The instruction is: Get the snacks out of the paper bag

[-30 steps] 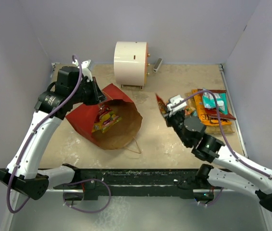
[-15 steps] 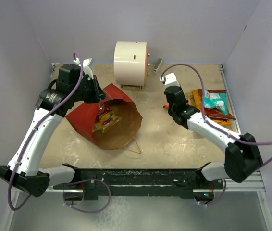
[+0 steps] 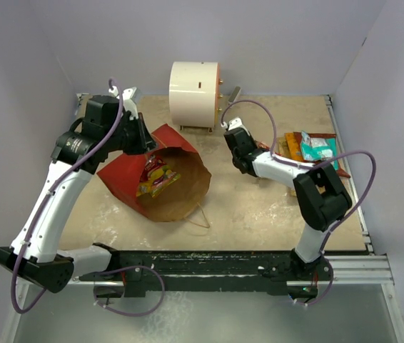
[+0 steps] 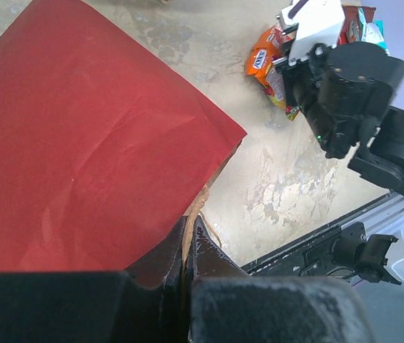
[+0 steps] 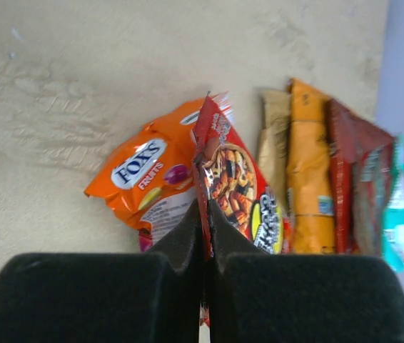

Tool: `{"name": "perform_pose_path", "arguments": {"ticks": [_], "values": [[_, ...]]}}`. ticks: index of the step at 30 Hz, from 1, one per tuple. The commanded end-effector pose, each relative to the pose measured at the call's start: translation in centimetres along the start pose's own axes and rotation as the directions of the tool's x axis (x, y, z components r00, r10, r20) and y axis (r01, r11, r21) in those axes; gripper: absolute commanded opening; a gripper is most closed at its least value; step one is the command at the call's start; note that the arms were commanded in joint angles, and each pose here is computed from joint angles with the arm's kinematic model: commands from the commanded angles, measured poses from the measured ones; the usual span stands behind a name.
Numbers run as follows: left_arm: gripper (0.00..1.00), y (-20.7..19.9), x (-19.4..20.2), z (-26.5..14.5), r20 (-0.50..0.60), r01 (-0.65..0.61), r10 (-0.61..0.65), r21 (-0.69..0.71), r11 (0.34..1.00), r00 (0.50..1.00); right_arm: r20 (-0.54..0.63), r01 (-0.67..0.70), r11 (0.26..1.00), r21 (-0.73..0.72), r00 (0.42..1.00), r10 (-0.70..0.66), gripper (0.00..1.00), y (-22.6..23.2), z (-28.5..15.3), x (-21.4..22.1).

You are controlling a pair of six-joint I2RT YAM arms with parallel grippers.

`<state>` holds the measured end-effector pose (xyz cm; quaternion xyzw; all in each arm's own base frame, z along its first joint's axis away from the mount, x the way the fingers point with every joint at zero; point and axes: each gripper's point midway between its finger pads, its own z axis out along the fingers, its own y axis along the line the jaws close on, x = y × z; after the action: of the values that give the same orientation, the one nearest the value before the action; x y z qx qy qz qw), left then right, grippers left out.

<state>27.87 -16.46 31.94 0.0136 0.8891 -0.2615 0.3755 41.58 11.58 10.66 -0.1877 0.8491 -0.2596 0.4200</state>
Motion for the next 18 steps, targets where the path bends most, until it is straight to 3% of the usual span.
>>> {"name": "perform_pose_path", "arguments": {"ticks": [1, 8, 18], "values": [[0.00, -0.8, -1.1, -2.0, 0.067, -0.024, 0.022, 0.025, 0.999, 0.997, -0.066, -0.119, 0.991, -0.065, 0.991, 0.115, 0.00, 2.2, 0.6, 0.8], [0.00, -0.6, -1.0, -2.1, 0.066, -0.023, 0.022, 0.020, 1.000, 0.998, -0.141, -0.269, 0.948, -0.172, 0.959, 0.246, 0.00, 5.1, 1.5, 2.2], [0.00, -1.0, -0.9, -2.1, 0.059, -0.019, 0.017, 0.037, 0.999, 0.998, -0.127, -0.334, 0.938, -0.095, 0.938, 0.322, 0.00, 2.2, 1.6, 3.2]]}}
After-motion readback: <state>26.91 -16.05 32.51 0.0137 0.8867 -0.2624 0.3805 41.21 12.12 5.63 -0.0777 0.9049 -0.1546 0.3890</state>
